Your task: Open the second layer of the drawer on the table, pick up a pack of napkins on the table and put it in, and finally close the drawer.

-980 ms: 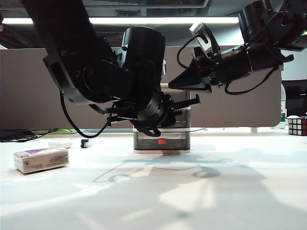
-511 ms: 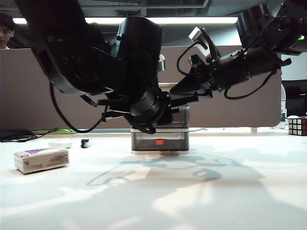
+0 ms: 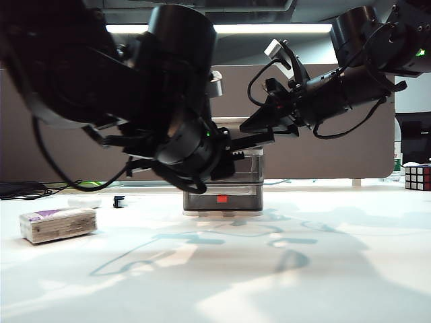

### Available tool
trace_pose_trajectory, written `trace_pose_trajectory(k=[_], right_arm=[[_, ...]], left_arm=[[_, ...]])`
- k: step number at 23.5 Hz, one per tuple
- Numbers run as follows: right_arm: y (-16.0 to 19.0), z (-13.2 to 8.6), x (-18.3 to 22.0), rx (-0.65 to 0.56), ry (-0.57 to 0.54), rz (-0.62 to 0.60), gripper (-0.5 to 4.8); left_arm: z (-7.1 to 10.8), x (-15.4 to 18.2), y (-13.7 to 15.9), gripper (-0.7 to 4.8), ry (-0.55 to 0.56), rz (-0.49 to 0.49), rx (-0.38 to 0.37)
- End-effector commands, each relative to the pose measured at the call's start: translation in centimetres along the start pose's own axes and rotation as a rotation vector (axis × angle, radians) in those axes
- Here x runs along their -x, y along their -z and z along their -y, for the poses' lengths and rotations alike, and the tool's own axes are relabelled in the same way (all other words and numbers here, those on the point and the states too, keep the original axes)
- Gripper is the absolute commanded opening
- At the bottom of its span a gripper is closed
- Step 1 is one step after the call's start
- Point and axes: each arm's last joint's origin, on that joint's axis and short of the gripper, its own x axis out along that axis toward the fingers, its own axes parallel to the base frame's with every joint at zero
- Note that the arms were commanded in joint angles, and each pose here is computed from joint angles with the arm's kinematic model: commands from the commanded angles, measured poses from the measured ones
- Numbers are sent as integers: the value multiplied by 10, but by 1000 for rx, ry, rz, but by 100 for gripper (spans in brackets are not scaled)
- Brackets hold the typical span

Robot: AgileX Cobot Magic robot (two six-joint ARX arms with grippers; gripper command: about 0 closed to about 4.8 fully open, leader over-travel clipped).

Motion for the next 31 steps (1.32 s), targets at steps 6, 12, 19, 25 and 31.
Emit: trace_pose_trajectory(k=[6,12,19,25,31], right_arm=[[-7,-1,1,24,7,28,-5],[-7,-1,0,21,6,27,-5],[-6,-1,0,16,-1,21,-5],[-5,-2,0,7,-12,10,-5],[-4,-3,1,-15,-56,0,-5]], left_arm=[[-5,30,1,-6,6,-47,50],[-3,45,3,-6,32,-74,50],[-5,58,11,-6,42,-99,59],[-3,74,12,193,107,-211,-7],[-37,132,-21,193,-34,-262,-219]])
